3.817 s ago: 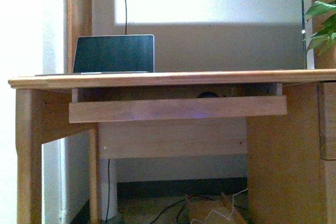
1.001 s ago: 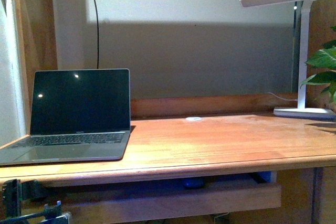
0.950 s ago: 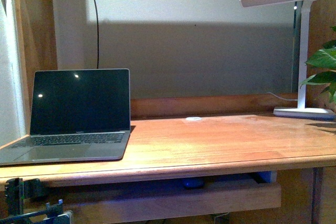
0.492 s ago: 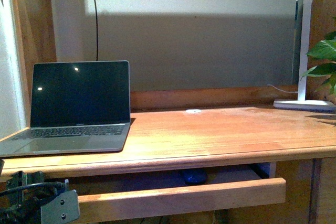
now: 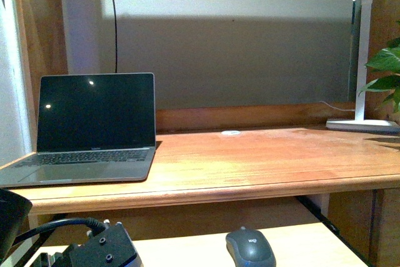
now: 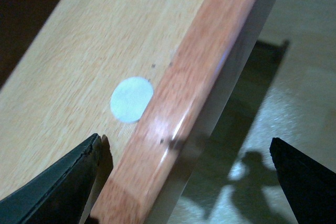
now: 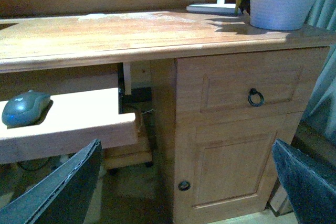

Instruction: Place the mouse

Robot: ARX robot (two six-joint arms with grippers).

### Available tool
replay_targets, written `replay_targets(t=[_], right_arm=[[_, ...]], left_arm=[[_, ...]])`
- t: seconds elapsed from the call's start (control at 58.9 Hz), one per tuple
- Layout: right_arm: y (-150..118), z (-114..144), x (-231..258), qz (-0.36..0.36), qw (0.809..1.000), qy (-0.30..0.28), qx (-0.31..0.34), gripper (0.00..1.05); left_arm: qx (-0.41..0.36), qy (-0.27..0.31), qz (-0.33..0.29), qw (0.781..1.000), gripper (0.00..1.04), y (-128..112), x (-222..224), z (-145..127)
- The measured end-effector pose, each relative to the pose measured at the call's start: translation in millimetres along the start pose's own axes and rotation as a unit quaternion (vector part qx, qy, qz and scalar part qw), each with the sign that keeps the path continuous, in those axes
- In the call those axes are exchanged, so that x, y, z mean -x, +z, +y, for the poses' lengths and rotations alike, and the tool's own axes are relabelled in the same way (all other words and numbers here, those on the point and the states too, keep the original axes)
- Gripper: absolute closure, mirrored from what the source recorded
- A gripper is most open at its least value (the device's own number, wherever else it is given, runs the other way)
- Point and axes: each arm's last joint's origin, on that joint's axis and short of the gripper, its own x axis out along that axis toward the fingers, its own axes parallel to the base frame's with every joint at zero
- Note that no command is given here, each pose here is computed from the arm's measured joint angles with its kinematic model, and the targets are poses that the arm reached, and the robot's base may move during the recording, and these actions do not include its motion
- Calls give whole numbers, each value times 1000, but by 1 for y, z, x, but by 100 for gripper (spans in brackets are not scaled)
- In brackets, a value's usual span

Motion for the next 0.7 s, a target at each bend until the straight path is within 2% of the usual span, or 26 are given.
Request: replay_targets(t=[0.136,0.271,0.339,0.407,0.594,0.696], right_arm=[[0,0,0,0,1000,0,0,7],[0,0,0,0,1000,0,0,7],[0,0,0,0,1000,0,0,7],[0,0,0,0,1000,0,0,7],[0,0,0,0,1000,0,0,7],[0,0,0,0,1000,0,0,7]], left_arm=[[75,-16,-29,997,8,9,7,-13],[197,15,-70,978,8,15,17,-19],[253,62,-93,961,8,20,27,-19],[269,118,-125,948,8,27,40,-19],[258,254,-205,909,8,43,81,-35],[260,300,-211,893,8,38,100,-53]])
